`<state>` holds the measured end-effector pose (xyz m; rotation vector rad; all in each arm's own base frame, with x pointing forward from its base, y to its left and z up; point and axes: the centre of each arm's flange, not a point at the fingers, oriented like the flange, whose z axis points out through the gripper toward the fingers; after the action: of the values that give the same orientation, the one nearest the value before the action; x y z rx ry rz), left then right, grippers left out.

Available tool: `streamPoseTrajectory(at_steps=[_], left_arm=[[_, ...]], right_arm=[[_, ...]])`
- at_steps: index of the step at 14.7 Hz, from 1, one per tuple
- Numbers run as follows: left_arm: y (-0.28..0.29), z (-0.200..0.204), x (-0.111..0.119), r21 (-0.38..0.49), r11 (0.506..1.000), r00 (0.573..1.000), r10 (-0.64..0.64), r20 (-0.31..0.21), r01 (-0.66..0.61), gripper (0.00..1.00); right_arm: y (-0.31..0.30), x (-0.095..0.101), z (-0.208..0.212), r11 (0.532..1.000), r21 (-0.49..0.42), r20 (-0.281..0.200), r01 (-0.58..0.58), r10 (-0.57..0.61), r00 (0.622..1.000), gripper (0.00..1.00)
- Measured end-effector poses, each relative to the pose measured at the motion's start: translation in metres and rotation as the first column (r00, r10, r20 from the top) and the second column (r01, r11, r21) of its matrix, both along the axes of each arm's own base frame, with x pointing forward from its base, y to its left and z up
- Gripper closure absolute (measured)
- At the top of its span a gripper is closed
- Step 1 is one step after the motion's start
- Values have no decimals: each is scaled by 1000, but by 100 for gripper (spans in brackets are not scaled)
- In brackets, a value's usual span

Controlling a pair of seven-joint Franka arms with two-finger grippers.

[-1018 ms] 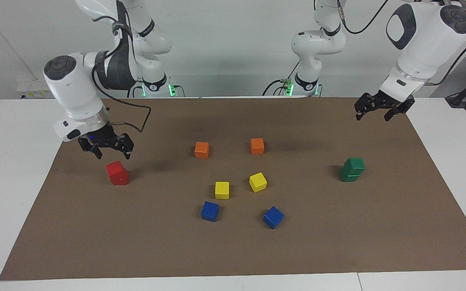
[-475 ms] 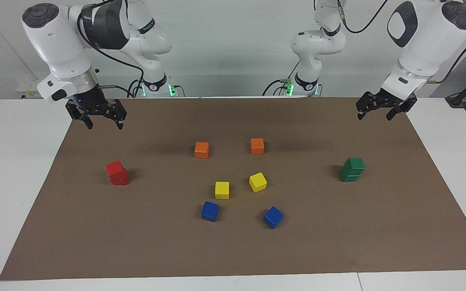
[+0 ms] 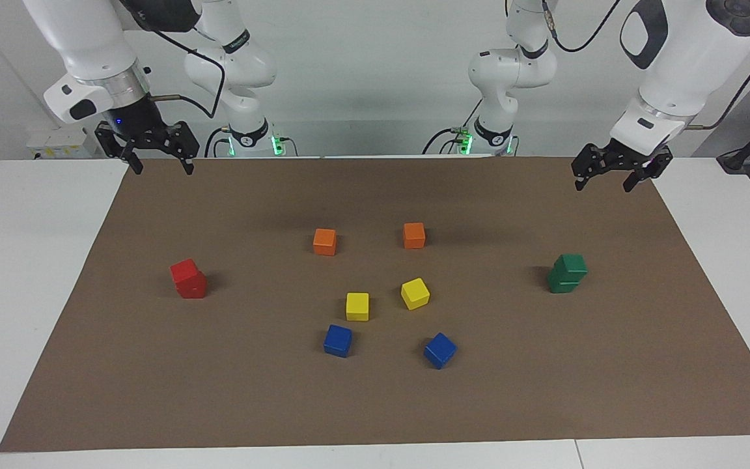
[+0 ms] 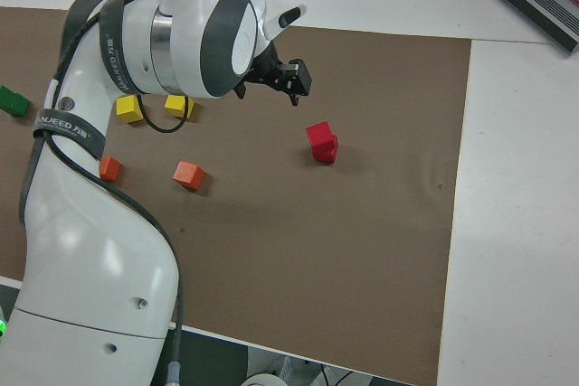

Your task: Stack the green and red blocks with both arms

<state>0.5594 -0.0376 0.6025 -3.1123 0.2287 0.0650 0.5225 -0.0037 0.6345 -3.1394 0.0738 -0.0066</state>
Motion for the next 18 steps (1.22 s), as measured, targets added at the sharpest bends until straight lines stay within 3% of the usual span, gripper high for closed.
streamPoseTrajectory(at_steps=[12,18], left_arm=[[1,-1,-1,1,1000,1000,2,-9,-2,0],[5,-1,-1,1,1000,1000,9,-11,-9,0]], right_arm=[[-11,4,0,1000,2,-9,20,-20,1000,0],[-12,0,-3,1000,2,-54,21,-21,998,0]])
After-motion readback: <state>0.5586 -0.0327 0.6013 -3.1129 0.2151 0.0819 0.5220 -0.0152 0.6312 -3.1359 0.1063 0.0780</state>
